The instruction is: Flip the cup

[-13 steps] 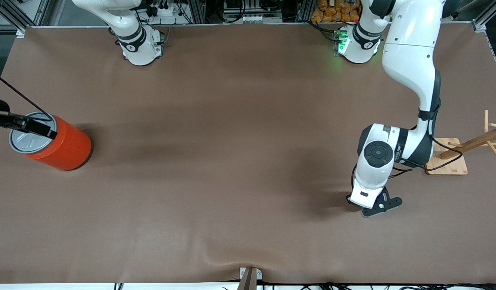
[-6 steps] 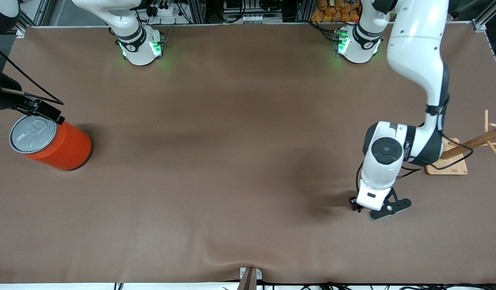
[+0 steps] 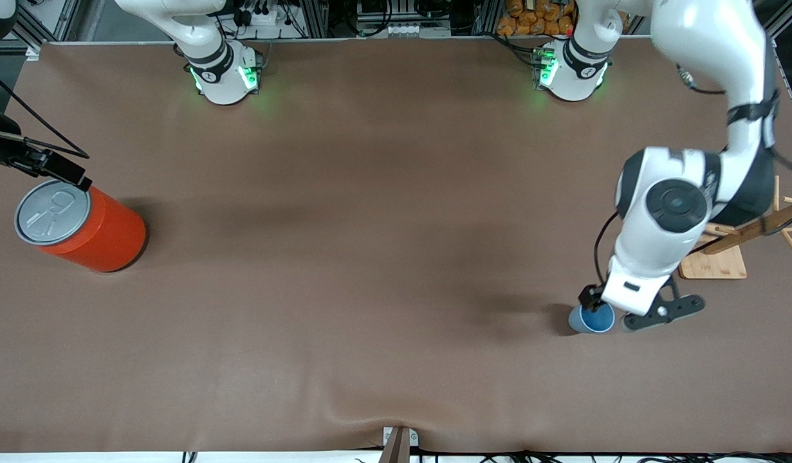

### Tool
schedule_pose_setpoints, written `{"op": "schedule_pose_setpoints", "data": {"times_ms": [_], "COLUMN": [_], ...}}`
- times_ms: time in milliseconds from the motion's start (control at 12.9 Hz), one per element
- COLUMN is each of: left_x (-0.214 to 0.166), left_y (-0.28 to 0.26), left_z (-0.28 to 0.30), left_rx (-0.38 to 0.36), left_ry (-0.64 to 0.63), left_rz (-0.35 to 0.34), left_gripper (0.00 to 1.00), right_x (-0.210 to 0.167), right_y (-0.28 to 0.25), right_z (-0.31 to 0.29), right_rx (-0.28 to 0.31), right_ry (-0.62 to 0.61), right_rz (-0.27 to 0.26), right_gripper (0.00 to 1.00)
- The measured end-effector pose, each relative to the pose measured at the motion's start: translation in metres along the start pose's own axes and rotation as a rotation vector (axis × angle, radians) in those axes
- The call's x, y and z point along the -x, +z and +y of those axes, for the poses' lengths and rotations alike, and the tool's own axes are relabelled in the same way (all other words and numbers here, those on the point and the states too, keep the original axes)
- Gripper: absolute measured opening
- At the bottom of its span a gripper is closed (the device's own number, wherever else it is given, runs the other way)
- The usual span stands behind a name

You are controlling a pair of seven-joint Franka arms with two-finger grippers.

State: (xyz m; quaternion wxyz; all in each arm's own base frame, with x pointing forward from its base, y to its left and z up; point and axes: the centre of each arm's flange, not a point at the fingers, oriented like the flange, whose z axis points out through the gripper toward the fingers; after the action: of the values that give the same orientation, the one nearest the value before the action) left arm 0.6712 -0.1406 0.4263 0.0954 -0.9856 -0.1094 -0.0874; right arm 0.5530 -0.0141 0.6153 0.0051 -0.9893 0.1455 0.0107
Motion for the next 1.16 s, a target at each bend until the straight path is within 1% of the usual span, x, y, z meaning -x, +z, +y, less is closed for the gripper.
{"op": "schedule_pose_setpoints", "data": {"times_ms": [155,233,311,543,699,854,1009,1087,1164], "left_x": [0.008,0.013,0.021,0.065,0.1,0.13,0.14,0.136,0.127], "left_y": [-0.042,-0.065,-0.084,-0.113,-0.128,-0.148,-0.165,-0.174,-0.187], "left_z": [-0.022,-0.034,-0.045,-0.078,-0.09,-0.099,-0.115,-0.128,-0.142], "left_rx": [-0.012,-0.001,0.014,0.044,0.065,0.077,0.08,0.105,0.149], "left_ry": [0.031,0.031,0.041,0.1,0.127,0.197,0.308,0.343,0.357], "left_rz": [-0.041,-0.047,-0.052,-0.084,-0.088,-0.094,-0.123,-0.148,-0.166], "left_gripper": [1.0,1.0,1.0,1.0,1.0,1.0,1.0,1.0,1.0], "right_x": [0.001,0.001,0.0,-0.003,-0.002,0.0,0.002,0.002,0.003], "right_y": [0.0,-0.001,-0.003,-0.012,-0.019,-0.023,-0.023,-0.023,-0.023], "right_z": [-0.005,-0.009,-0.012,-0.022,-0.023,-0.02,-0.022,-0.024,-0.025], "right_rx": [-0.001,-0.003,-0.009,-0.028,-0.03,0.011,0.031,0.034,0.037], "right_ry": [-0.015,-0.027,-0.038,-0.055,-0.064,-0.11,-0.137,-0.144,-0.149], "right_rz": [0.001,0.011,0.032,0.102,0.119,0.129,0.129,0.127,0.124], "right_gripper": [1.0,1.0,1.0,1.0,1.0,1.0,1.0,1.0,1.0]}}
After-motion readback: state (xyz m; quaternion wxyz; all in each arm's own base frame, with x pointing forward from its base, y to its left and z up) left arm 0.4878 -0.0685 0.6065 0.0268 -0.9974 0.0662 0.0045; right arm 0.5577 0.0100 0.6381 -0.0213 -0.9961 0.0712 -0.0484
